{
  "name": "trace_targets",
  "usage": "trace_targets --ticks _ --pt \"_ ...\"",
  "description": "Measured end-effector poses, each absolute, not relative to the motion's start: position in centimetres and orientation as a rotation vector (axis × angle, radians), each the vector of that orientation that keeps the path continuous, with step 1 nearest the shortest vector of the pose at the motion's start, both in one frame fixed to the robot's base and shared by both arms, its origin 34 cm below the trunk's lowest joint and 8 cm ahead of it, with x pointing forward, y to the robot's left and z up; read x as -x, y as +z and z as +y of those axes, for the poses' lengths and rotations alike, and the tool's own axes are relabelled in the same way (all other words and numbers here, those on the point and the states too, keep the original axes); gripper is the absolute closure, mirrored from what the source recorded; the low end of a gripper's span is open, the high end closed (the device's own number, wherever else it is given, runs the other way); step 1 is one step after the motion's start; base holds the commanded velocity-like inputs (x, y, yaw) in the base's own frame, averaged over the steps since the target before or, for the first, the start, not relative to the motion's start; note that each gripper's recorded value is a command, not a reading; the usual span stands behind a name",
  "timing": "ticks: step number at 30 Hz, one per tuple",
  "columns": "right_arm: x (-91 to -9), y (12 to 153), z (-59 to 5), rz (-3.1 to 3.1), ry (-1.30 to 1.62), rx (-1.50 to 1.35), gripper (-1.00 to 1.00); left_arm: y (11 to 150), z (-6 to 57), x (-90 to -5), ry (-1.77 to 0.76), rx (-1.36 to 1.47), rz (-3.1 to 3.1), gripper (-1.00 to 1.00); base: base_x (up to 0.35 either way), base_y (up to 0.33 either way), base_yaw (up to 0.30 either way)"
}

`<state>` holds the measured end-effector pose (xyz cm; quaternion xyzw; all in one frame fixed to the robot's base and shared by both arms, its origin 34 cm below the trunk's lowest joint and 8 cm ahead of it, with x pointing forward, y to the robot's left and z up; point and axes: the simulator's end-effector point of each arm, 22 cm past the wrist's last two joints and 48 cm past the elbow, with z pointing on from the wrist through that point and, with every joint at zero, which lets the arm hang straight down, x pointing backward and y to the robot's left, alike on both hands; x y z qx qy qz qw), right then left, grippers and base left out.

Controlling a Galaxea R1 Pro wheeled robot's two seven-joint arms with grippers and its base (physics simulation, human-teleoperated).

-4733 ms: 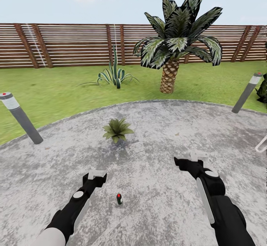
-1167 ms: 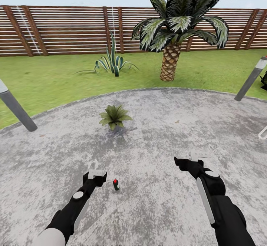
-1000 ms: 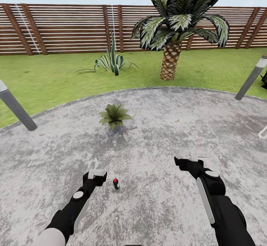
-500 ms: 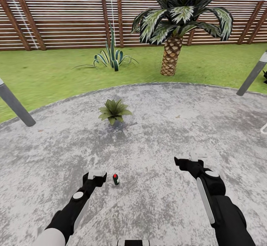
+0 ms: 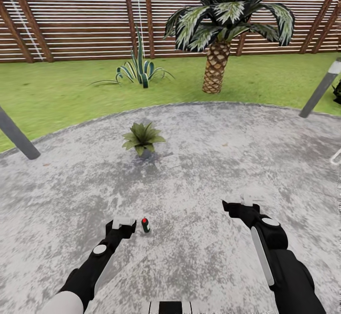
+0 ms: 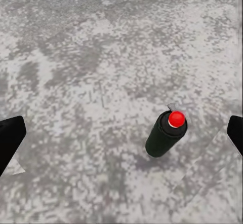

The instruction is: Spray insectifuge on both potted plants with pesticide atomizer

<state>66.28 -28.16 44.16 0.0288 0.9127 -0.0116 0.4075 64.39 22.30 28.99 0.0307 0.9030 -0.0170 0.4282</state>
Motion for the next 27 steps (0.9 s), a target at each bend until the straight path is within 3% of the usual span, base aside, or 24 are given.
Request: trace_targets --ticks 7,27 --pt "-65.9 42.6 -28.2 2.301 -0.029 -0.073 -1.00 27.4 22.3 -64.0 -0.042 -0.077 2.255 -1.00 0.000 0.000 -0.155" --pt "-65.0 37.7 -28.1 2.378 -0.032 -0.071 -1.00 22.7 22.2 -61.9 -0.048 -0.081 2.332 -1.00 0.000 0.000 -0.005"
